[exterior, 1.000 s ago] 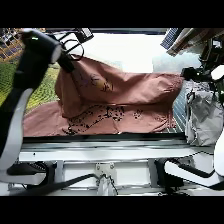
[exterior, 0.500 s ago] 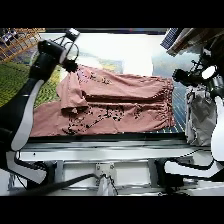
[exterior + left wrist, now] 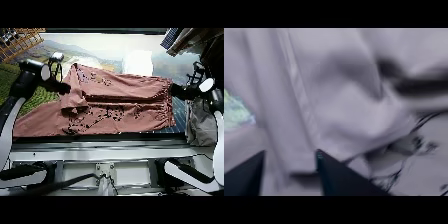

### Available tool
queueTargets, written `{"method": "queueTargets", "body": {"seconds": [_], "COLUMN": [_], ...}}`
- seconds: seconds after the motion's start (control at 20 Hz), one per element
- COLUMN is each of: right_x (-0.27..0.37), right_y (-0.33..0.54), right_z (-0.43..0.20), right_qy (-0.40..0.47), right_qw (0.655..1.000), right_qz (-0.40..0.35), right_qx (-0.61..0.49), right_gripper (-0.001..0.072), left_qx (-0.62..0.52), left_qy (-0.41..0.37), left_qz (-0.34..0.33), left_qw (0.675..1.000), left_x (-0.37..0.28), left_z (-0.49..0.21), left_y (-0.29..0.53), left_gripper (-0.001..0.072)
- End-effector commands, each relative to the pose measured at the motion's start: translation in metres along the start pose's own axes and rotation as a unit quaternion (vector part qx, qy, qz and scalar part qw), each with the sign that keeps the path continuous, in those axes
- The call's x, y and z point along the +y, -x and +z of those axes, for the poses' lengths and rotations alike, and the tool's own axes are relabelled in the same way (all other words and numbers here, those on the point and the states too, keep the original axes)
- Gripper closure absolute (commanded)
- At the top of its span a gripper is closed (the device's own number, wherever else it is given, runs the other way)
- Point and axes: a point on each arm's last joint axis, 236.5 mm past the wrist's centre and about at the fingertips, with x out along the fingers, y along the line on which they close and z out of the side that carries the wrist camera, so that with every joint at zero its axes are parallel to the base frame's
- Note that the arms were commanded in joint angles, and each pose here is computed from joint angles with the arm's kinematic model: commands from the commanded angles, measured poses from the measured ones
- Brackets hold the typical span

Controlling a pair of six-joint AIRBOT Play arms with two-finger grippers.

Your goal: Fold the clothes and pants, and hang the long-sleeved shirts on hangers.

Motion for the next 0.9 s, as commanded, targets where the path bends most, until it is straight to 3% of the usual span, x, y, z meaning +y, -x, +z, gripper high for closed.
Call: {"method": "queueTargets", "body": {"seconds": [0.0, 0.7, 0.8, 0.85], "right_x": [-0.002, 0.004, 0.004, 0.004], "right_y": [0.005, 0.006, 0.006, 0.006], "right_z": [-0.032, -0.041, -0.041, -0.04], "right_qy": [-0.002, -0.015, -0.015, -0.014], "right_qw": [1.0, 1.0, 1.0, 1.0], "right_qz": [0.0, 0.015, 0.015, 0.014], "right_qx": [0.004, 0.001, -0.001, -0.001], "right_gripper": [0.0382, 0.0383, 0.0383, 0.0383], "left_qx": [0.048, 0.055, 0.056, 0.054], "left_qy": [0.003, 0.032, 0.032, 0.033], "left_qz": [-0.007, -0.061, -0.061, -0.059], "left_qw": [0.999, 0.996, 0.996, 0.996], "left_x": [-0.005, -0.038, -0.037, -0.035], "left_z": [-0.044, -0.04, -0.04, -0.04], "left_y": [-0.028, -0.098, -0.102, -0.101], "left_gripper": [0.026, 0.0275, 0.0604, 0.069]}}
